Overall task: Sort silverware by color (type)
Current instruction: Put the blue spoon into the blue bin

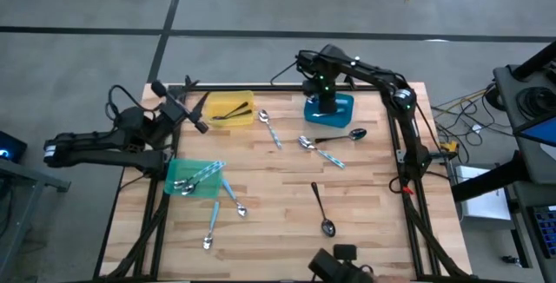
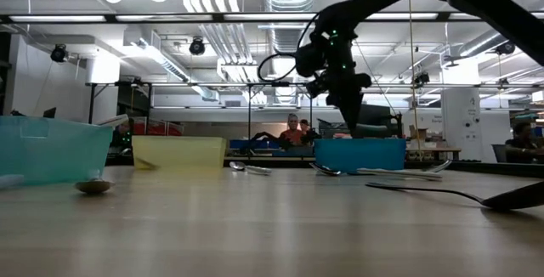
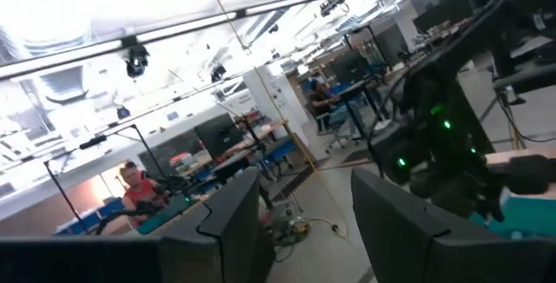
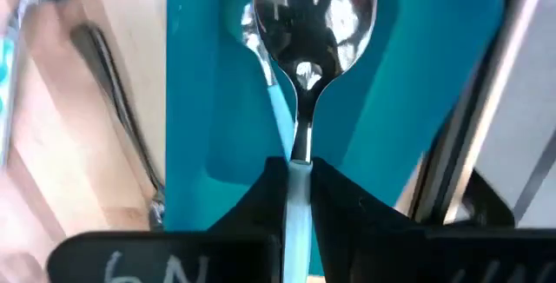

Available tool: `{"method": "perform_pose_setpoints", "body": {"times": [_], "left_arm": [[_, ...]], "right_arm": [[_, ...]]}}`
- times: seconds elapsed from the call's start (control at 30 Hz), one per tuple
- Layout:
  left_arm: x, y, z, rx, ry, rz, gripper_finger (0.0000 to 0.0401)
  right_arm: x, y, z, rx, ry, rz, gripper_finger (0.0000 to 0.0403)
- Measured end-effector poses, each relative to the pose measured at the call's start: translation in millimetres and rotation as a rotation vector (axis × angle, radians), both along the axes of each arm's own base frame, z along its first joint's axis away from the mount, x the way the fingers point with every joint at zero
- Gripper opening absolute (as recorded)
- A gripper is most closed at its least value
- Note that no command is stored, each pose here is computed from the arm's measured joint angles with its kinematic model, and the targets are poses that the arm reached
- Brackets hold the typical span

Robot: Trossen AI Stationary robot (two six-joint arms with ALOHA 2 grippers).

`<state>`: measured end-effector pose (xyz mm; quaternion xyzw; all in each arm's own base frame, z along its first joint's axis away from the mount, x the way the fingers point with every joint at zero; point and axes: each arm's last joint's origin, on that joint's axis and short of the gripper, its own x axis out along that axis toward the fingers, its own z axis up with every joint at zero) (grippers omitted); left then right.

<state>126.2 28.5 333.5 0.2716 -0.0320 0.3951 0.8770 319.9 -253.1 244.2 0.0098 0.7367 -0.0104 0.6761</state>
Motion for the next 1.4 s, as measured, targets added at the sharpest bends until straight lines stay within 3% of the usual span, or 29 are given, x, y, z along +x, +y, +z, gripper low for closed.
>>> {"method": "perform_pose_setpoints", "body": {"times": [0.27, 0.47, 1.4], "left_arm": [[-13.7, -1.1, 6.0, 0.041, -0.023, 0.016, 0.0164], [-19.3, -1.6, 7.7, 0.055, -0.030, 0.022, 0.0164], [-19.6, -1.5, 6.2, 0.059, -0.008, 0.031, 0.0164]], "right_arm": [[-0.8, -4.0, -11.0, -0.005, 0.043, 0.079, 0.0022], [-0.8, -5.7, -23.3, -0.014, 0.035, 0.047, 0.0022], [2.5, -8.3, -67.9, 0.021, 0.033, 0.110, 0.0022]]}}
